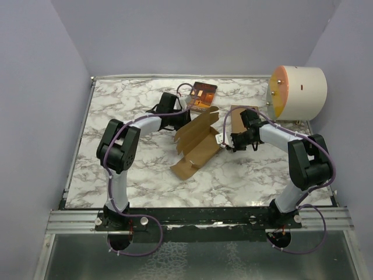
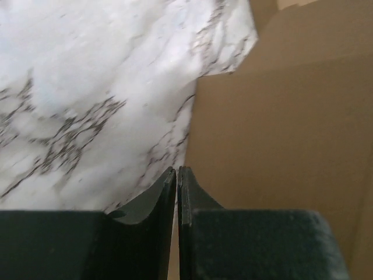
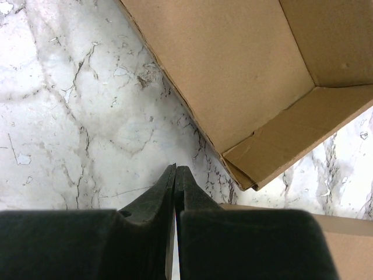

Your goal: Fold the paper box

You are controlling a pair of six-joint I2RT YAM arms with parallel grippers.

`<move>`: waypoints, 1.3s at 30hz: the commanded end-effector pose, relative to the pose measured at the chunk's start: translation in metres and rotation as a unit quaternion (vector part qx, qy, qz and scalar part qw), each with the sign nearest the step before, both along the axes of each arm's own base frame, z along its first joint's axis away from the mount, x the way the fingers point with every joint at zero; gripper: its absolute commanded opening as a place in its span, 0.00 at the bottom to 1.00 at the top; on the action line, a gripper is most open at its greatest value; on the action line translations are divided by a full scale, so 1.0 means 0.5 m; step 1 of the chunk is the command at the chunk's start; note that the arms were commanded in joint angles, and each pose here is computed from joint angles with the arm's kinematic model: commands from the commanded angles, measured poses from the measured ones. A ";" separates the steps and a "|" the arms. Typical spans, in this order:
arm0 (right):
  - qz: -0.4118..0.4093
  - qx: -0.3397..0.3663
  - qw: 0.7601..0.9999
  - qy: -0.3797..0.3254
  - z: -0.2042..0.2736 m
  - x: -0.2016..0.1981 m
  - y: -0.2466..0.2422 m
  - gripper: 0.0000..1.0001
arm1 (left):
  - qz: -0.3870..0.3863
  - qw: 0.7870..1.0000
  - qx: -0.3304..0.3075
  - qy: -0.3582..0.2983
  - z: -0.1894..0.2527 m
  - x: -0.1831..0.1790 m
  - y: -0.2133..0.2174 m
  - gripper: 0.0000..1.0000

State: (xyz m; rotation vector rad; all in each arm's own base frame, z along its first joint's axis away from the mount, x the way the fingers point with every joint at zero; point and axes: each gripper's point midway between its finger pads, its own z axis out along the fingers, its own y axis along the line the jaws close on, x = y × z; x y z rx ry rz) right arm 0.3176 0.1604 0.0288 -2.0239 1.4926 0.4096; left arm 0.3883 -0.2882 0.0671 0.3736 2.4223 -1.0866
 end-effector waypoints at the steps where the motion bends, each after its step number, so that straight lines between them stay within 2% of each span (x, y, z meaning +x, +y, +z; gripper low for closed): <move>1: 0.006 0.016 1.000 0.009 0.000 -0.006 0.012 0.02 | -0.057 0.996 -0.055 -0.036 0.059 0.011 -0.077 0.09; 10: -0.014 0.018 1.000 -0.011 0.005 0.031 0.027 0.01 | -0.101 0.994 -0.048 -0.003 0.010 -0.027 -0.125 0.07; 23: -0.044 0.021 0.998 -0.027 0.015 0.053 0.044 0.01 | -0.131 0.990 -0.047 0.010 0.004 -0.062 -0.150 0.07; 36: -0.048 0.024 0.998 -0.025 0.021 0.050 0.044 0.05 | -0.135 0.990 -0.039 0.011 0.009 -0.048 -0.155 0.08; 39: -0.054 0.006 0.998 -0.025 0.015 0.045 0.028 0.07 | -0.107 0.994 -0.026 0.005 0.012 -0.019 -0.134 0.11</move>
